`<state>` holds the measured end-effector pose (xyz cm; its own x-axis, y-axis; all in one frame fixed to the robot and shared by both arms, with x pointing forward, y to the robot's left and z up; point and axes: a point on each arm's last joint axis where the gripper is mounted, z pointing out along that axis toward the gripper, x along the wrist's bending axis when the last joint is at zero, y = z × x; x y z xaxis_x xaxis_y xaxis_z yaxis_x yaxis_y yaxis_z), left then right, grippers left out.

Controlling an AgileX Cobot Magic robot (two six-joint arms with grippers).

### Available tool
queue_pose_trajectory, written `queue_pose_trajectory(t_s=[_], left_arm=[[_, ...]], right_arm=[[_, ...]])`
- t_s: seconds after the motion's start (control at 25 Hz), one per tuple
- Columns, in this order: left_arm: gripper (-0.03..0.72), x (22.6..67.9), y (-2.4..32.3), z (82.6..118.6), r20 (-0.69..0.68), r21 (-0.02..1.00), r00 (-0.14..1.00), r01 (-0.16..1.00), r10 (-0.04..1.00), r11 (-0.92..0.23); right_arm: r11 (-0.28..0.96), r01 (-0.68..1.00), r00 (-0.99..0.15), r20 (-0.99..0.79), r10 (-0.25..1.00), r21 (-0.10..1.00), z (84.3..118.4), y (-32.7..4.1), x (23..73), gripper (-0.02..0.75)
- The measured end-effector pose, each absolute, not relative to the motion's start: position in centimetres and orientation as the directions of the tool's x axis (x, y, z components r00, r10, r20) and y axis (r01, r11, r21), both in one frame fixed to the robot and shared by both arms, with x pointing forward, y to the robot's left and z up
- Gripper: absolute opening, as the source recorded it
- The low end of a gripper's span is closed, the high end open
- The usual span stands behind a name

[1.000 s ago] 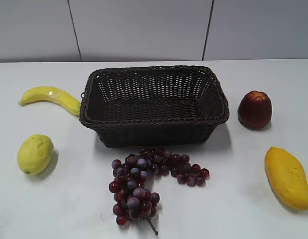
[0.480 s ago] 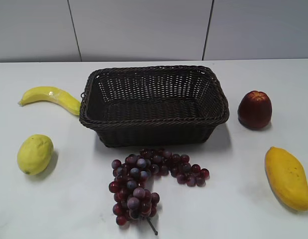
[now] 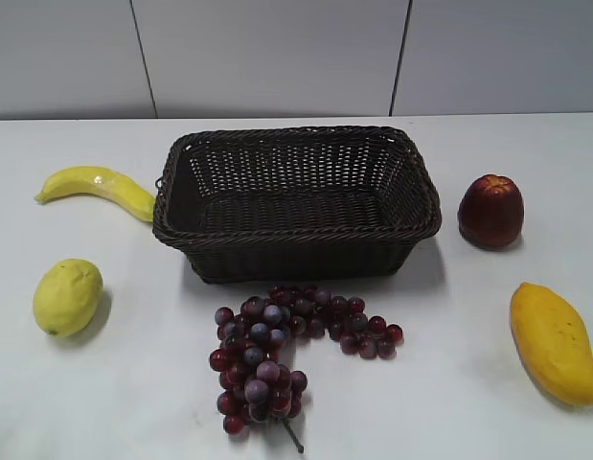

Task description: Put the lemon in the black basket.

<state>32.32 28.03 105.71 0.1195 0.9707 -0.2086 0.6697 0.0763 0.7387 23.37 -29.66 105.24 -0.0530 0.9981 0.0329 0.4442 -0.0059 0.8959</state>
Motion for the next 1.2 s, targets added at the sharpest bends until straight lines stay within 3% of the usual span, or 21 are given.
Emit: queue_pose_trajectory(t_s=[0.24, 0.44, 0.76, 0.96, 1.2], left_arm=[[0.662, 38.7, 27.1, 101.5, -0.3, 0.481, 0.1, 0.874, 0.949, 0.06], [0.662, 43.5, 26.9, 98.7, -0.31, 0.34, 0.092, 0.94, 0.946, 0.019], [0.662, 49.6, 26.3, 95.7, -0.32, 0.226, 0.086, 0.974, 0.943, -0.012], [0.662, 51.9, 24.7, 94.6, -0.305, 0.208, 0.155, 0.974, 0.94, -0.093], [0.655, 53.4, 24.6, 92.8, -0.29, 0.174, 0.158, 0.979, 0.944, -0.11]], right_arm=[[-0.006, 0.444, -0.053, 0.033, 0.998, 0.896, 105.2, -29.7, 23.4, 0.552], [-0.006, 0.444, -0.053, 0.033, 0.998, 0.896, 105.2, -29.7, 23.4, 0.552], [-0.006, 0.444, -0.053, 0.033, 0.998, 0.896, 105.2, -29.7, 23.4, 0.552], [-0.006, 0.444, -0.053, 0.033, 0.998, 0.896, 105.2, -29.7, 23.4, 0.552], [-0.006, 0.444, -0.053, 0.033, 0.998, 0.896, 105.2, -29.7, 23.4, 0.552]])
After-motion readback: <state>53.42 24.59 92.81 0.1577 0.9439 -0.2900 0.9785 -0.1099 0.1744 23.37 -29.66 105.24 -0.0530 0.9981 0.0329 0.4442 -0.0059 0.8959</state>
